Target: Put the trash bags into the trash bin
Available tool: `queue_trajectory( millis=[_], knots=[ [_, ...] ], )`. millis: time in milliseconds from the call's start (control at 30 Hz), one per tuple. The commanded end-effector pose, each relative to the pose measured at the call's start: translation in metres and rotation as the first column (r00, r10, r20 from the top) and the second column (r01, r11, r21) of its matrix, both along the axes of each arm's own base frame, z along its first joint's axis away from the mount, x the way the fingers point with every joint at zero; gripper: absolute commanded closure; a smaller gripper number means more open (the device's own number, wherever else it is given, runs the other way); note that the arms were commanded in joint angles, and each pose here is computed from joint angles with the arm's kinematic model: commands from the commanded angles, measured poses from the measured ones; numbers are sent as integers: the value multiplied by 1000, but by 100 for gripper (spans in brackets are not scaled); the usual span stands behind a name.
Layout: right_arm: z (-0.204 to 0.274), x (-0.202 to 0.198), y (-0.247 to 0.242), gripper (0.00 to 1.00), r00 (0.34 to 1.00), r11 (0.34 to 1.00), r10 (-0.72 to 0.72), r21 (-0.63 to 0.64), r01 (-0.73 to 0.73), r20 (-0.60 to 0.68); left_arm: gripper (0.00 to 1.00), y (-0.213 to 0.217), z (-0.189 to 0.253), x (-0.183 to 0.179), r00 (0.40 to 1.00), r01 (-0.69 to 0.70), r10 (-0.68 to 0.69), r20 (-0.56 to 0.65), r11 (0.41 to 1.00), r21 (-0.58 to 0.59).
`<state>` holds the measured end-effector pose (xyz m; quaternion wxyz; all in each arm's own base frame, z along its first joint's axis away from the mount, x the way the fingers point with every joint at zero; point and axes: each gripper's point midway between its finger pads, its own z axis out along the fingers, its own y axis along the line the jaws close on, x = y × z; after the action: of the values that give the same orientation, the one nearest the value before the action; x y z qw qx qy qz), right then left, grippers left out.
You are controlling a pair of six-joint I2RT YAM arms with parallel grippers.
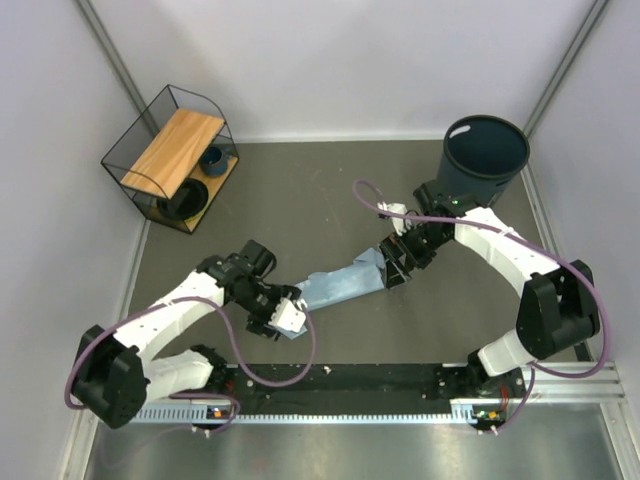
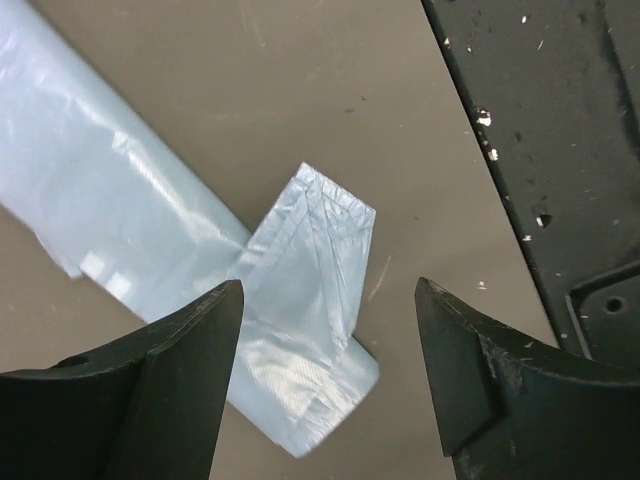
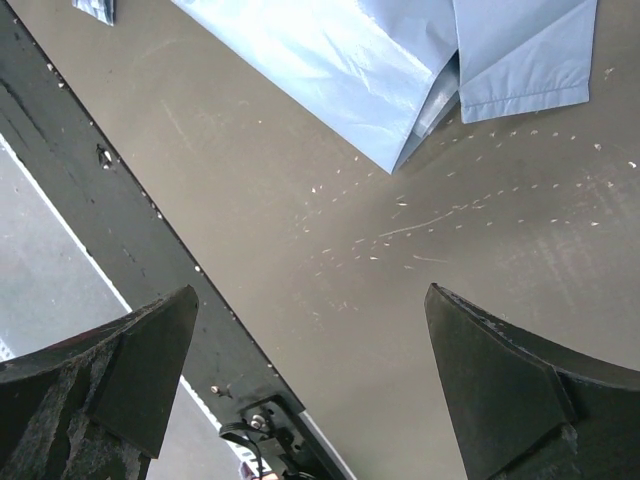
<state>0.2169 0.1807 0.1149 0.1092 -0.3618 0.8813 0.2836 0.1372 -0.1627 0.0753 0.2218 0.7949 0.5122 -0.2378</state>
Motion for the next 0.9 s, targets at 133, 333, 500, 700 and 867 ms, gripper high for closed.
queue_trajectory(
  millis=[133,333,500,700,867],
  knots=[
    [9,2,4,1,1000,999,-10,42,9,5,24,-28,-24,9,959,207,-211,190,978,40],
    [9,1,2,1,1000,999,-9,39,9,1,23,-22,-56,6,933,305,-325,157,942,142],
    [8,1,1,1,1000,999,-12,35,12,-3,30,-13,-71,5,923,341,-370,110,915,215],
    [10,5,1,1,1000,999,-16,35,16,7,85,-22,-60,14,944,308,-327,47,921,237],
    [14,9,0,1,1000,999,-23,42,22,18,100,-47,-10,32,956,241,-261,134,959,150]
  ],
)
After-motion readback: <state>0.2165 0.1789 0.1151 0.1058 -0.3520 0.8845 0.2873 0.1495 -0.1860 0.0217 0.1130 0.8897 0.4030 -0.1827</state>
